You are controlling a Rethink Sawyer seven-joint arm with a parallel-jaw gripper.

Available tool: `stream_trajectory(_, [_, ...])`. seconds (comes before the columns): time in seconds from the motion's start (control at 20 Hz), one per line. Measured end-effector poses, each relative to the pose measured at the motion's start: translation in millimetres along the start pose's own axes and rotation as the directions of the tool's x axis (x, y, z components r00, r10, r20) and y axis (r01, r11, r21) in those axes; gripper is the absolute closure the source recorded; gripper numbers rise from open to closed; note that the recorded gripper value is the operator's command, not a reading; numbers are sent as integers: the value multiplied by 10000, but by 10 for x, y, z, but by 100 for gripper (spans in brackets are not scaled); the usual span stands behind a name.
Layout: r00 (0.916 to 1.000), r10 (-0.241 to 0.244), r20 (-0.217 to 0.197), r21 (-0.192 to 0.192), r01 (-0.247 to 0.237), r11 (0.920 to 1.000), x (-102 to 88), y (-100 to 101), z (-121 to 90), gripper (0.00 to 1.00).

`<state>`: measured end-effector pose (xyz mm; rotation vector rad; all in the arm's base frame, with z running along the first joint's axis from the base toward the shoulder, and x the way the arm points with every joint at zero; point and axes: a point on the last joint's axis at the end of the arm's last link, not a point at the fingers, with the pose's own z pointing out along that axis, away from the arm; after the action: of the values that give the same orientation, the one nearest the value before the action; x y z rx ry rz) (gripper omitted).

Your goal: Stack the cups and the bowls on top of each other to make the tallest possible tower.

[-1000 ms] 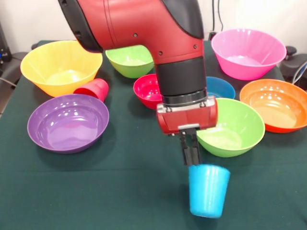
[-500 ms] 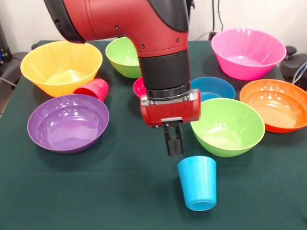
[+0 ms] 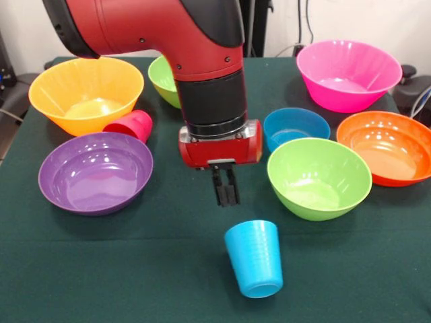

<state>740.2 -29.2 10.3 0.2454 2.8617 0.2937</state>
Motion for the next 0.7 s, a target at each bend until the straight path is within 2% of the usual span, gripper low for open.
stream_trajectory(0.1, [9999, 115, -86, 26, -115, 9999, 11, -86, -1, 100])
stream_trajectory(0.3, [9998, 215, 25, 12, -215, 9998, 19, -183, 25, 100])
stream_trajectory(0.5, [9984, 282, 500, -99, -277, 9996, 58, -340, 115, 100])
stream_trajectory(0.7, [9935, 322, 1096, -195, -303, 9994, 116, -497, 235, 100])
